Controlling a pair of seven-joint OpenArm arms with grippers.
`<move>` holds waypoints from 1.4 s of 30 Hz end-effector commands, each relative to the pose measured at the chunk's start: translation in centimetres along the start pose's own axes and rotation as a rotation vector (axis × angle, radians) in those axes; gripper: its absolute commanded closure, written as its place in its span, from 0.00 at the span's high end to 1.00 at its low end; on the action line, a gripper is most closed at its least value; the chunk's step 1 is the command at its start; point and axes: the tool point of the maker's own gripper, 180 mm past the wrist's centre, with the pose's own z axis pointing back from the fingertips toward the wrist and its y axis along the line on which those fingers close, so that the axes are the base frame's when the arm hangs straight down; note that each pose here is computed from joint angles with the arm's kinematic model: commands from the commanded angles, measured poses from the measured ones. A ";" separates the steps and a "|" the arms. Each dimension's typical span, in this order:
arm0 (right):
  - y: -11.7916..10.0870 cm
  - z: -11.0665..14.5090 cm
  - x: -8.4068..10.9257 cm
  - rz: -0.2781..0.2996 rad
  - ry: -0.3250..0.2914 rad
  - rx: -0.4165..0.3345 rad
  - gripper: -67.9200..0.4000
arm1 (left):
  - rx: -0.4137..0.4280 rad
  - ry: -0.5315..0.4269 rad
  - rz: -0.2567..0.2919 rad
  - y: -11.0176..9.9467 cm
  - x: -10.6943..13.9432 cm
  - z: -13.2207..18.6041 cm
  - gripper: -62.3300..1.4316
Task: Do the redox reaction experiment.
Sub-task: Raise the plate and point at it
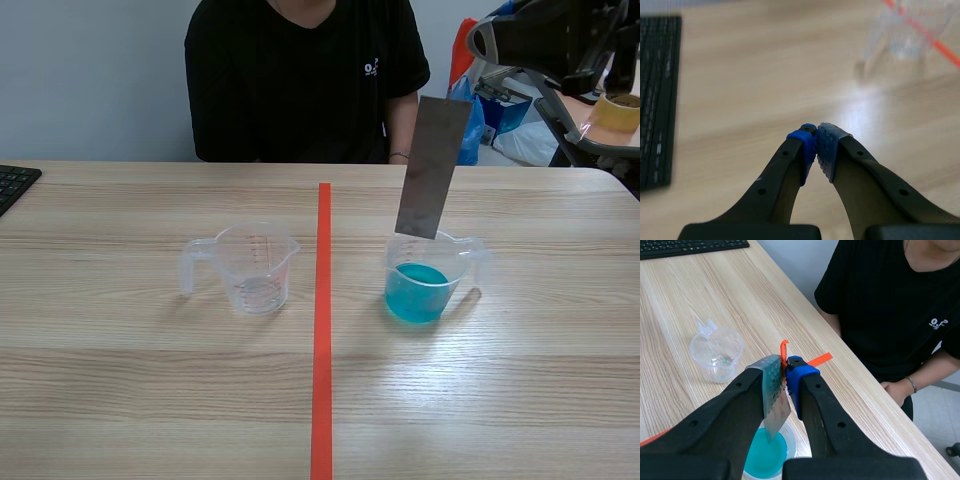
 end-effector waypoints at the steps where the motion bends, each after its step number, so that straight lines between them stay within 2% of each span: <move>1: -0.6 0.6 1.4 0.024 -0.031 -0.015 0.02 | -0.035 -0.072 -0.002 0.0 2.1 -1.9 0.09; 6: -0.6 0.6 1.3 0.024 -0.028 -0.015 0.02 | -0.095 -0.157 -0.022 -0.2 5.4 -6.5 0.09; 10: -0.5 0.6 1.3 0.025 -0.028 -0.013 0.02 | -0.154 -0.178 0.012 -1.9 6.3 -10.1 0.09; 21: -0.5 0.6 1.3 0.025 -0.025 -0.012 0.02 | -0.390 -0.158 0.065 -11.6 7.3 -19.3 0.08; 25: -0.5 0.6 1.3 0.025 -0.025 -0.012 0.02 | -0.427 -0.160 0.061 -14.4 8.4 -21.9 0.09; 29: -0.5 0.6 1.3 0.025 -0.025 -0.012 0.02 | -0.458 -0.163 0.011 -17.4 9.5 -24.2 0.09; 31: -0.5 0.6 1.3 0.025 -0.025 -0.012 0.02 | -0.472 -0.163 0.002 -18.8 9.9 -25.4 0.09; 36: -0.5 0.6 1.3 0.025 -0.025 -0.012 0.02 | -0.530 -0.160 0.016 -22.0 10.6 -27.9 0.09; 42: -0.5 0.6 1.3 0.023 -0.026 -0.012 0.02 | -0.570 -0.156 0.057 -24.3 10.9 -30.0 0.09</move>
